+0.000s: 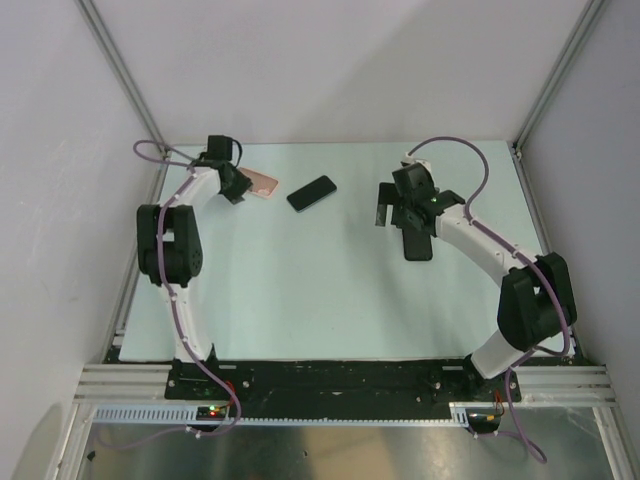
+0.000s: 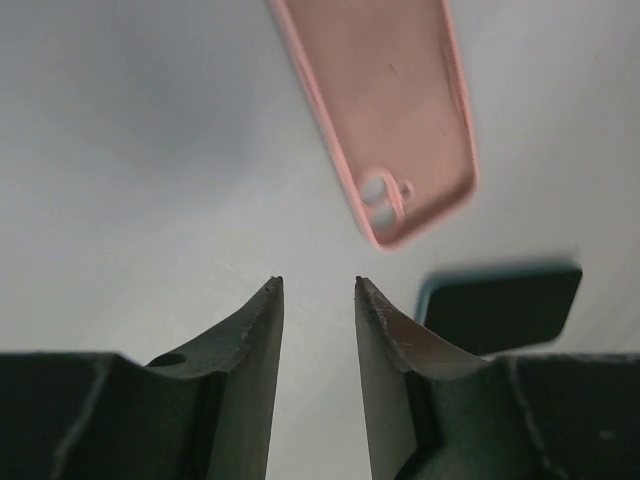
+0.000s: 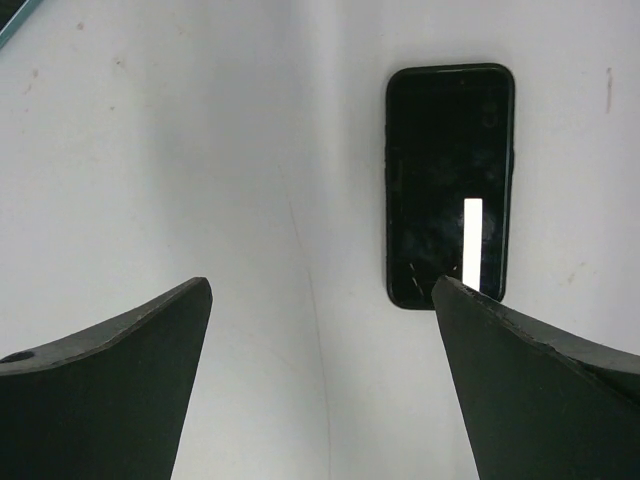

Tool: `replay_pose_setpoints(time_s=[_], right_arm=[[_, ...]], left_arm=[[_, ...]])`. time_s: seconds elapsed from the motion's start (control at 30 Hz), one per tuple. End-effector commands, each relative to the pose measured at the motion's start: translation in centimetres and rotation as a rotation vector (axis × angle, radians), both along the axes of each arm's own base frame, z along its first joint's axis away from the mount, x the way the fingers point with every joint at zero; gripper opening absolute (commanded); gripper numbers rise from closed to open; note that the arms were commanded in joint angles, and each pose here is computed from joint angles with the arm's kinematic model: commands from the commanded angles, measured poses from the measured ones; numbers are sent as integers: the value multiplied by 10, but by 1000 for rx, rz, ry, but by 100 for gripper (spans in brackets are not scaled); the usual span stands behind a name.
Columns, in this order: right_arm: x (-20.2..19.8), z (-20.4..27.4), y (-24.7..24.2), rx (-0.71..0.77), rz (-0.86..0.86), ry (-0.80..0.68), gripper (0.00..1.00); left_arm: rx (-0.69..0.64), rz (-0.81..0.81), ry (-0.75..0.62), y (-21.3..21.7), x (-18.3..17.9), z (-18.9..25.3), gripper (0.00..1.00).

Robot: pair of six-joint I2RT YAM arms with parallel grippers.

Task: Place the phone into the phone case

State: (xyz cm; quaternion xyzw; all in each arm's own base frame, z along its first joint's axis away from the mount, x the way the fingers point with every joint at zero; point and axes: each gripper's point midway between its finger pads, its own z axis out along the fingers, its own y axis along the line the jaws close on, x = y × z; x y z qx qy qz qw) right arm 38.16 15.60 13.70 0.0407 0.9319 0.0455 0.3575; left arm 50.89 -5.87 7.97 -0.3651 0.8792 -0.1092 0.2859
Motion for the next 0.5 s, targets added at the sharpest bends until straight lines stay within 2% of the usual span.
replay_pose_setpoints(time_s=[0.0,0.23,0.47], right_arm=[[-1,28,13,53,19,-66,99],[-6,38,20,87,49,-86,99],[-9,48,20,108,62,-106,99]], left_arm=[[26,176,-24,30,27,1,39],[82,274,-20,47,55,-6,37],[132,295,8,47,65,-13,34]])
